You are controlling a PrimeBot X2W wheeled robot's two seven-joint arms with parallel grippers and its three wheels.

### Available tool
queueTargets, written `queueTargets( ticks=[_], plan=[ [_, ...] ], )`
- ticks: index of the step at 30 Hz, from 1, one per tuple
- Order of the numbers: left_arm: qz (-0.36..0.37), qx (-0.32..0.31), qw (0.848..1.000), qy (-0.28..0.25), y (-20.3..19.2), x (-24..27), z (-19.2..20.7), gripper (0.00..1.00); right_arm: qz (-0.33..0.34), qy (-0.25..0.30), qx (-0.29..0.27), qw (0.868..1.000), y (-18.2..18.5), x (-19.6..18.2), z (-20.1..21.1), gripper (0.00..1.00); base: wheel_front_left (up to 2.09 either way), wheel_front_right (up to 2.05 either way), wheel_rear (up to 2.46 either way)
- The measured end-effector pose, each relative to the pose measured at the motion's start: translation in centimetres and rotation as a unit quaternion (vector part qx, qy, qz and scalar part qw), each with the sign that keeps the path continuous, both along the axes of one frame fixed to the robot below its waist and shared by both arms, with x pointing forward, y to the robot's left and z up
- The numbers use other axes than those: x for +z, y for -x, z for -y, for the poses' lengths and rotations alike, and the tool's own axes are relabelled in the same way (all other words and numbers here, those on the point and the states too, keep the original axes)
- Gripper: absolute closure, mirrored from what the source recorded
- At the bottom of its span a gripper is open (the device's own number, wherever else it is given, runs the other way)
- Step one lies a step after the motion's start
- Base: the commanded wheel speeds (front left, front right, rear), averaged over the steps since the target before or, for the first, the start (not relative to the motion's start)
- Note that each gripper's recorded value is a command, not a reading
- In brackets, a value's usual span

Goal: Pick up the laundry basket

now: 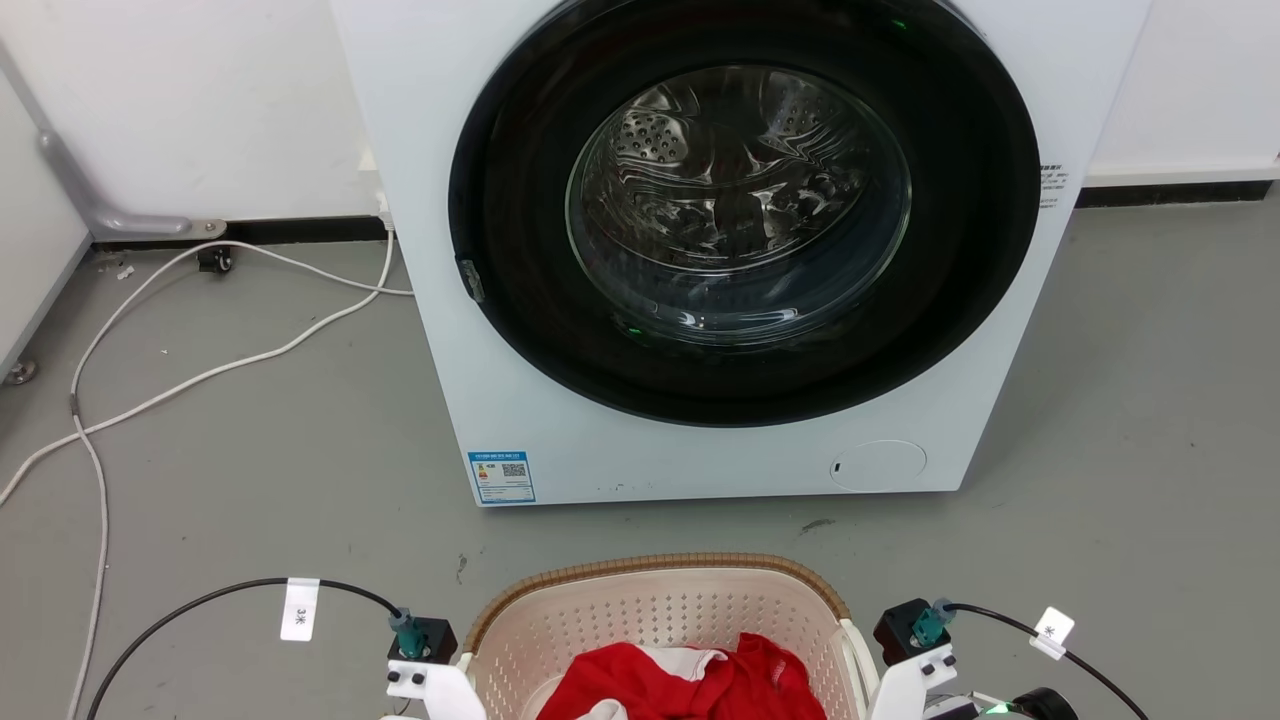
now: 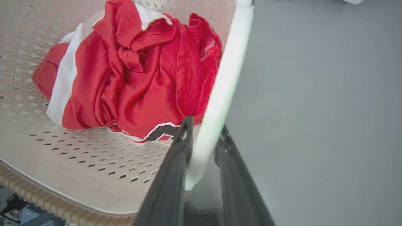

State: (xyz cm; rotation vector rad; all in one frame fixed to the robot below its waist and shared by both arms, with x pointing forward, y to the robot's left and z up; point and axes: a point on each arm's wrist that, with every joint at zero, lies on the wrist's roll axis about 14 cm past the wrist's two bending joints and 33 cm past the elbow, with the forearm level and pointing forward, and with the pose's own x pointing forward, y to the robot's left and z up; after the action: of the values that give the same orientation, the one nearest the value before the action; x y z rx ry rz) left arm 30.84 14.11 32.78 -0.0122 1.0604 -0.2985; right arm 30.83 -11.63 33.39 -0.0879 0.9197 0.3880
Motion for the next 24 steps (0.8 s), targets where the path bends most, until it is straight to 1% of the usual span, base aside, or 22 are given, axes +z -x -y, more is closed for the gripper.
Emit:
queueTargets(
  ticks=[24],
  plan=[
    [0.005, 0.001, 1.0, 0.001, -0.04, 0.05, -0.12, 1.0, 0.002, 0.001, 0.002, 1.0, 0.0, -0.01, -0.05, 1.0, 0.0, 0.0, 0.0]
  ],
)
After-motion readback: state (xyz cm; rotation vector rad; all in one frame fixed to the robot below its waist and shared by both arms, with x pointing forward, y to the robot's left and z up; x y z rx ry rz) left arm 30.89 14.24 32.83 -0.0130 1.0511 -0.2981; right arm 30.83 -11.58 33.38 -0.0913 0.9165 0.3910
